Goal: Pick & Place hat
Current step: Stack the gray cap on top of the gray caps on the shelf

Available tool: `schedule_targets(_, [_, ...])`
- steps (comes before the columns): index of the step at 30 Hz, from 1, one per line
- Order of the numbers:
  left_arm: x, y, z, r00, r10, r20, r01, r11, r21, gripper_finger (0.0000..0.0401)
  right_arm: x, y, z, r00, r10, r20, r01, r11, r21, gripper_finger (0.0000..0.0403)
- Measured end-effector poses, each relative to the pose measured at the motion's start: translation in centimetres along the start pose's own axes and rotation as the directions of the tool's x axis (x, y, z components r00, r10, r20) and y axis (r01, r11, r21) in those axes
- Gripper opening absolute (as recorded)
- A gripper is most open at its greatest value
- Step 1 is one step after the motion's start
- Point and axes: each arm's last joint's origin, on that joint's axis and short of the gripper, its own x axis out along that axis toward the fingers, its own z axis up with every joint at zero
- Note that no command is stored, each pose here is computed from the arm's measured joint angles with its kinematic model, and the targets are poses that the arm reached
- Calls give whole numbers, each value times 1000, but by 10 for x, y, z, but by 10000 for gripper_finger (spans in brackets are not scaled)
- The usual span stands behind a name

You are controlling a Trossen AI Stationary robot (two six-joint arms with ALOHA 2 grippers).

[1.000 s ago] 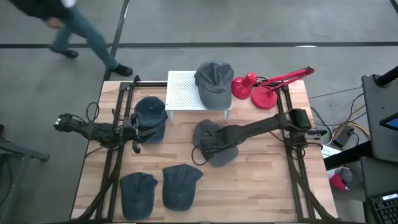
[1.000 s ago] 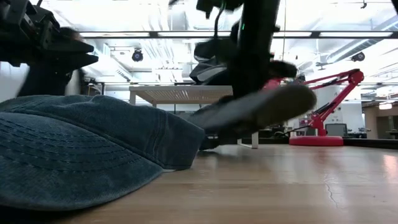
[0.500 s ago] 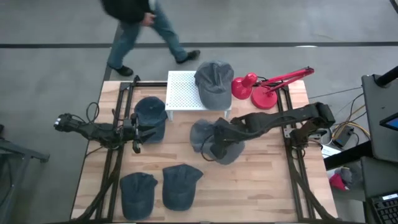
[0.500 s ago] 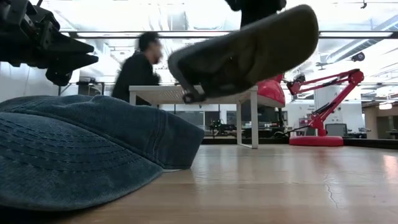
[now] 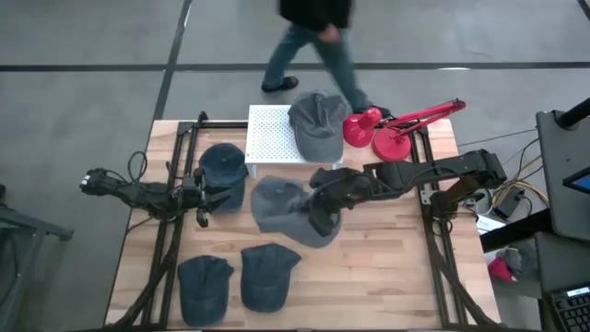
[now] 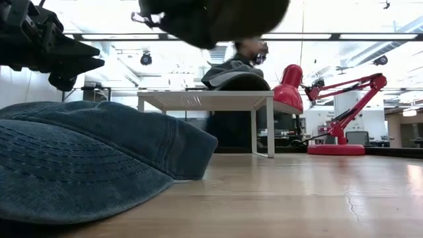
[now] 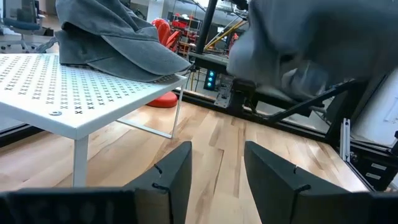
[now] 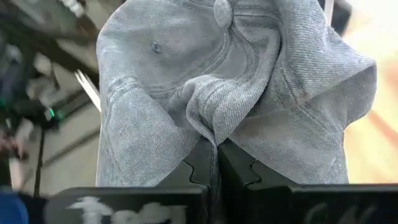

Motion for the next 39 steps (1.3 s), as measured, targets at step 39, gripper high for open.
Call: schedule_targets(39, [0, 0, 0, 1000, 0, 0, 0, 1000, -1, 149, -44, -56, 63, 430, -763, 483, 645, 634, 427, 8])
